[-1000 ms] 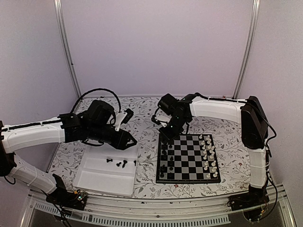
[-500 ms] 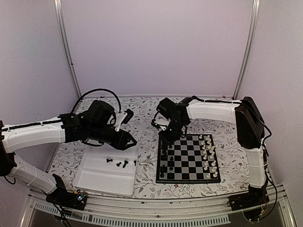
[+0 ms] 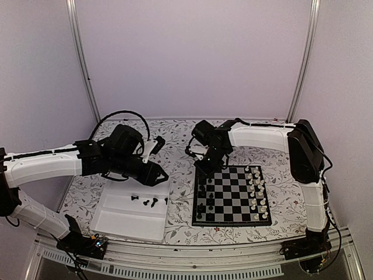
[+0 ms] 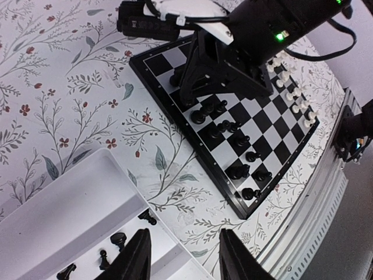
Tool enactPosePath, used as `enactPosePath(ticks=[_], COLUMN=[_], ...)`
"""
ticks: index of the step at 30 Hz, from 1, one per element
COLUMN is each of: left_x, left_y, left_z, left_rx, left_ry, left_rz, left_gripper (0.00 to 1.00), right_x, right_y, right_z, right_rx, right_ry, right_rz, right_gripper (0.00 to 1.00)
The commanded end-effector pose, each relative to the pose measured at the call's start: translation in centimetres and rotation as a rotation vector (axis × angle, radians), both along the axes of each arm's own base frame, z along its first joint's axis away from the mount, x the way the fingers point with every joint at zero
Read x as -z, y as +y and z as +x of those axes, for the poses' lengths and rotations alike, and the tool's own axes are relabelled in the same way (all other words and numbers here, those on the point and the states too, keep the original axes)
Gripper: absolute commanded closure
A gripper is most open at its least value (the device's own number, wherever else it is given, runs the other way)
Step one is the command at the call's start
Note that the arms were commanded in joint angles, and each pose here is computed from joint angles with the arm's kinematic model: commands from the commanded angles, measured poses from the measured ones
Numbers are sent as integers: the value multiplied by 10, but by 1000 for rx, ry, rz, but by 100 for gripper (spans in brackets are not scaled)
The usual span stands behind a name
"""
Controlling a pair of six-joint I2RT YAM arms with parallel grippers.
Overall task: Set up the chess pieces on the board
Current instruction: Place the chess piece on the chessboard, then pick up the chess piece from the storage box.
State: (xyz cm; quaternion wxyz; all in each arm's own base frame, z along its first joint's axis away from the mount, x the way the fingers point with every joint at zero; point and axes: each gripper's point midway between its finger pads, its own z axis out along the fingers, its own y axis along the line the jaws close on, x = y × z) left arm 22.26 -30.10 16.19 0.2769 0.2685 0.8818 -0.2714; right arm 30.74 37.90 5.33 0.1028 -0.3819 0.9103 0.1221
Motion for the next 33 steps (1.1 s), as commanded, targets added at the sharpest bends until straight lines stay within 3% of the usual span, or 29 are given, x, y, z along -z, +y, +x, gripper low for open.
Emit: enactPosePath(ticks=[1, 9, 12, 14, 20, 26, 33], left_x=[5, 21, 39, 51, 91, 98, 108], left_y=[-1, 18, 59, 78, 109, 135, 133], left_z=[-3, -7, 1, -3, -21, -10, -4], left_rx=[10, -61, -285, -390, -535, -645, -636], left_ry=[12, 59, 101, 160, 349, 364, 396], left_rz=[12, 76, 218, 244, 214, 196, 150], left_gripper=[58, 57, 56, 56, 56, 59, 69], right_x=[6, -32, -65, -83, -109, -112, -110], right_y=[4, 7, 14, 17, 17, 11, 4], right_z=[6, 10, 14, 16, 9, 3, -3], right_rx=[-6, 8, 18, 24, 36, 32, 39], right_ry=[-20, -50, -84, -99, -105, -108, -104], right_rz=[-17, 19, 69, 99, 161, 170, 169], right_gripper=[89, 72, 69, 68, 66, 66, 65])
